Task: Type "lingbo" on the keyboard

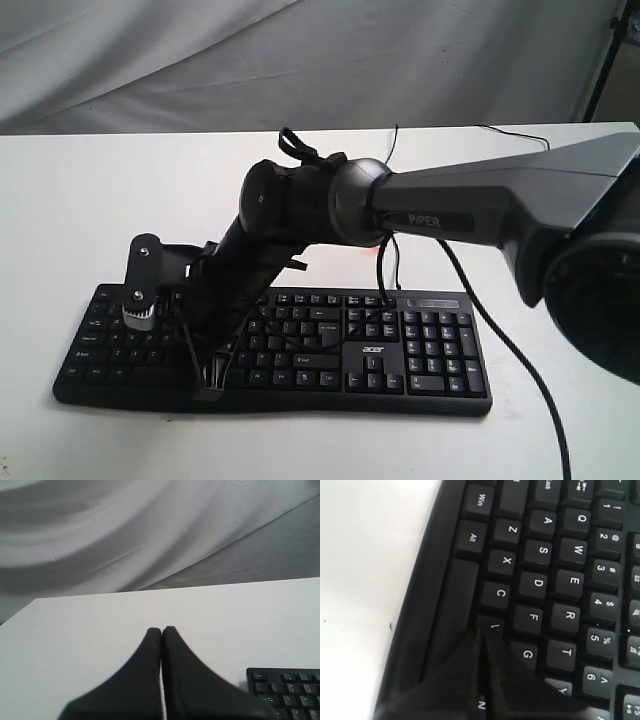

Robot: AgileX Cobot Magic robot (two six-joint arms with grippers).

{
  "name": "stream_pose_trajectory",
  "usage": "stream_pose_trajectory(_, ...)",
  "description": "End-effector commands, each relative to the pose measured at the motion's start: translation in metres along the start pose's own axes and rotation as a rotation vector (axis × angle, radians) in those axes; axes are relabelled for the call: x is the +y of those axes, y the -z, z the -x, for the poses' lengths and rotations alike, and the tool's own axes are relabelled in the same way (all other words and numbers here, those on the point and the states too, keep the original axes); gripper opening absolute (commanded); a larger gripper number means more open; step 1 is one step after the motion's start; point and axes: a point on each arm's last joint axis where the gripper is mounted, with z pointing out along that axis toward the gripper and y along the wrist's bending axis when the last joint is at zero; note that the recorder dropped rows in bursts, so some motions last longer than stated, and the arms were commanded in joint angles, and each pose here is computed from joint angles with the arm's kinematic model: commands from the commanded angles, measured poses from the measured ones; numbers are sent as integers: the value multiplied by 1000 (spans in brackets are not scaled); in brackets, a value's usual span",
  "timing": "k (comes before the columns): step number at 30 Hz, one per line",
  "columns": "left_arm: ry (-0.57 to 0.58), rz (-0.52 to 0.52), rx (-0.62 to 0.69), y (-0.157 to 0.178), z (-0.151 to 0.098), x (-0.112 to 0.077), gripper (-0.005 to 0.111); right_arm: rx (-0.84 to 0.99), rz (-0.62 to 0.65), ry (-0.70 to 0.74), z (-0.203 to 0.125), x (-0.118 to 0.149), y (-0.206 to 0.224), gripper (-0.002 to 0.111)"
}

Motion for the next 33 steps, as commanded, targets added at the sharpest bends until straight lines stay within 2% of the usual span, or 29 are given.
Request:
stream_pose_trajectory(1,3,-5,4,-1,-1,0,1,-6,-4,8,2,0,0,0)
stream_pose_trajectory(14,3,-5,4,-1,-1,0,1,11,3,2,-5,-2,-6,0)
stream_pose_trajectory(33,3,-5,4,-1,-1,0,1,-19,-22,11,5,-3,11,0)
